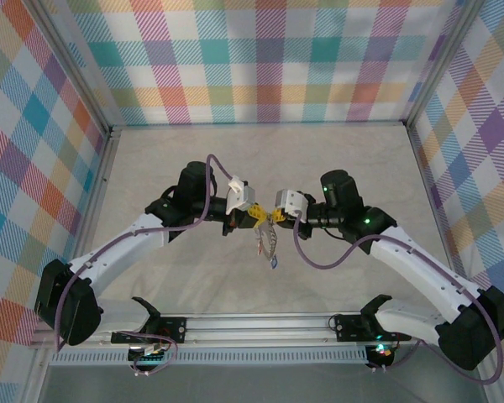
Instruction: Put the keys on the keyring
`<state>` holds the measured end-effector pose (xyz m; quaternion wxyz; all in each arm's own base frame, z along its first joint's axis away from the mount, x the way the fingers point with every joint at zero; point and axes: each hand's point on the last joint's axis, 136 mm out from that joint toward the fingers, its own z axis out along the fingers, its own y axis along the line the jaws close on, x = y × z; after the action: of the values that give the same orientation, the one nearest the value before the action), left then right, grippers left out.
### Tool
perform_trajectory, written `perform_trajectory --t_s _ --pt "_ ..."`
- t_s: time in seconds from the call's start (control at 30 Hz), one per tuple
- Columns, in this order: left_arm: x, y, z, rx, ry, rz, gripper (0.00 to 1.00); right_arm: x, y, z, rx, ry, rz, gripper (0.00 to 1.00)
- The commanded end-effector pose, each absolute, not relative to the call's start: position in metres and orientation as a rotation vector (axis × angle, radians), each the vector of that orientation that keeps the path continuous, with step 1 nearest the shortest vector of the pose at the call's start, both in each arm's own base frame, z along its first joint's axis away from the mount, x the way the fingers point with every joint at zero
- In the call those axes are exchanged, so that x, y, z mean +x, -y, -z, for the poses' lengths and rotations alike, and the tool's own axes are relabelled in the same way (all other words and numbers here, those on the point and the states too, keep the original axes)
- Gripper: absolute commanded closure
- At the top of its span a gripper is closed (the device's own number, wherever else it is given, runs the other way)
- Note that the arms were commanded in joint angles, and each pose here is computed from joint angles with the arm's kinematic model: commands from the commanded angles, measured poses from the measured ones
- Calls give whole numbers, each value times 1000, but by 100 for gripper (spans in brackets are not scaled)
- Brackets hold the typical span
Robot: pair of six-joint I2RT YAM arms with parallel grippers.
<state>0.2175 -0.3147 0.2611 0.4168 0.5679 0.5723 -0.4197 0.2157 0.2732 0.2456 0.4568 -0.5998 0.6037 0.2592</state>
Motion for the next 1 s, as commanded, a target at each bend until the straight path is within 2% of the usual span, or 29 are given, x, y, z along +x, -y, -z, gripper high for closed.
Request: perform_trajectory --t_s 0.0,0.8,0.97 --pt "210 320 -283 1462 -1320 1084 100 210 -282 -263 -1496 -1411 -702 100" --pt "215 327 -284 1402 -1310 1098 100 209 -292 -254 -1480 -1428 -776 100" --pt "216 327 -282 1407 -1316 1089 100 209 -289 -261 -1459 -1401 -745 85"
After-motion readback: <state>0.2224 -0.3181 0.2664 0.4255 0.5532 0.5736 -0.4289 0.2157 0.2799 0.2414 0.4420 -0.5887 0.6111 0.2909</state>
